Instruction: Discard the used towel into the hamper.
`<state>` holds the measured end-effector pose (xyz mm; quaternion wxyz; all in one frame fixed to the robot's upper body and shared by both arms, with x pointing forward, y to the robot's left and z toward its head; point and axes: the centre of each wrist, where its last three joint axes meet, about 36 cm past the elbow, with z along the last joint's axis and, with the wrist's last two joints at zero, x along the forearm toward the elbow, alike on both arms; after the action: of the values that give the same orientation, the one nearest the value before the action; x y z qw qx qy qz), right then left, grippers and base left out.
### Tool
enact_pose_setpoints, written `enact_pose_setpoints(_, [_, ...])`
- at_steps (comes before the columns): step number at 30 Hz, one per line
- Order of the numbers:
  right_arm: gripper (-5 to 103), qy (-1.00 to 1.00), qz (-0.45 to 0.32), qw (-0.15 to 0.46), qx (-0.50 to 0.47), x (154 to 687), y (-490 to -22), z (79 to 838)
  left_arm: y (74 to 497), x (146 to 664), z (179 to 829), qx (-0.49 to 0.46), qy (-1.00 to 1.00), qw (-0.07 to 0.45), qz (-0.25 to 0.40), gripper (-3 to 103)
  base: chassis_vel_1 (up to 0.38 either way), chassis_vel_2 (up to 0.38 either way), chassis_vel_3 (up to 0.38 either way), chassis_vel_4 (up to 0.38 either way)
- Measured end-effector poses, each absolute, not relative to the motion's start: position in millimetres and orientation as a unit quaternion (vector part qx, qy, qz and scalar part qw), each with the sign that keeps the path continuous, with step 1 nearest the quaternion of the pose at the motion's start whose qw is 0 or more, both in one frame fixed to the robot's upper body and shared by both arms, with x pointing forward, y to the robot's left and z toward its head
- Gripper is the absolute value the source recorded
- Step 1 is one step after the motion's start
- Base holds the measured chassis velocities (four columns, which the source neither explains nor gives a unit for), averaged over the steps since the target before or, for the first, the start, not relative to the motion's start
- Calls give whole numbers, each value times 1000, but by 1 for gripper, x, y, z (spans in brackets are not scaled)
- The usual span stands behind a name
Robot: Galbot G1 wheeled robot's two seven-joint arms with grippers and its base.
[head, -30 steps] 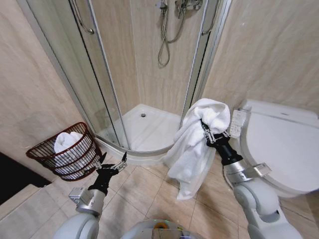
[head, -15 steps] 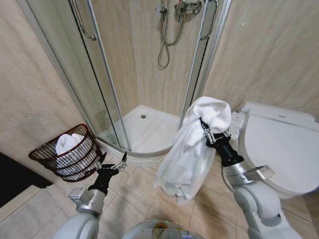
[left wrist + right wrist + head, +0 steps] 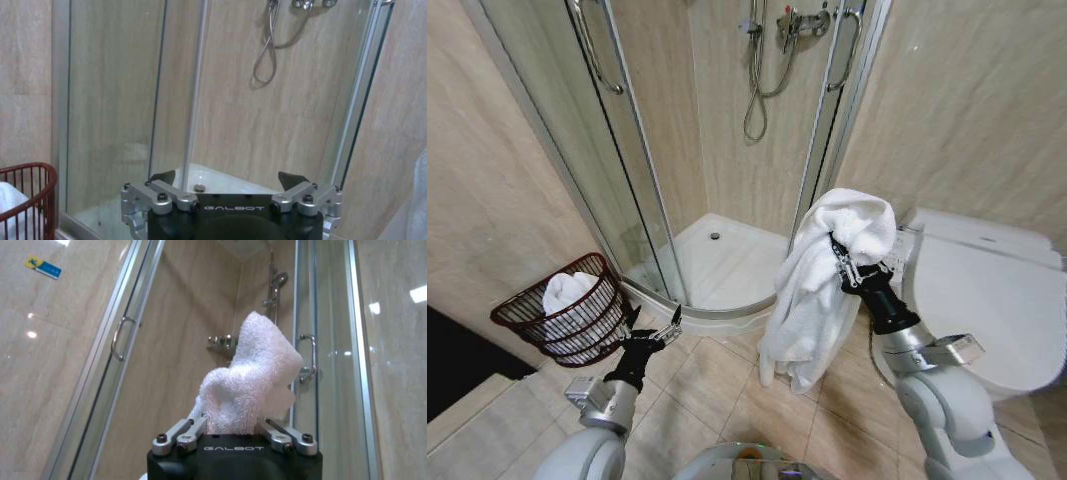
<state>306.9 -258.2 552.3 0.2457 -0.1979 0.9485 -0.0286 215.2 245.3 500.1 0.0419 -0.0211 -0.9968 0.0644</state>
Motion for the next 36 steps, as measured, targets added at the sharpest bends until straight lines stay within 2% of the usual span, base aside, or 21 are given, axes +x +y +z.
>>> enact_pose_setpoints(11, [18, 948, -27, 270, -168, 307, -271, 552, 245, 215, 500, -21, -997, 42, 64, 100, 0, 0, 0, 0])
enact_pose_setpoints(18, [18, 948, -10, 298, -114, 301, -303, 557, 245, 215, 500, -21, -997, 42, 64, 100, 0, 0, 0, 0])
enact_pose_setpoints(26, [18, 951, -21, 297, -84, 263, -305, 562, 245, 215, 500, -21, -997, 42, 64, 100, 0, 0, 0, 0])
enact_pose_setpoints(36, [18, 954, -37, 289, -72, 255, -307, 562, 245, 215, 500, -21, -997, 42, 64, 100, 0, 0, 0, 0])
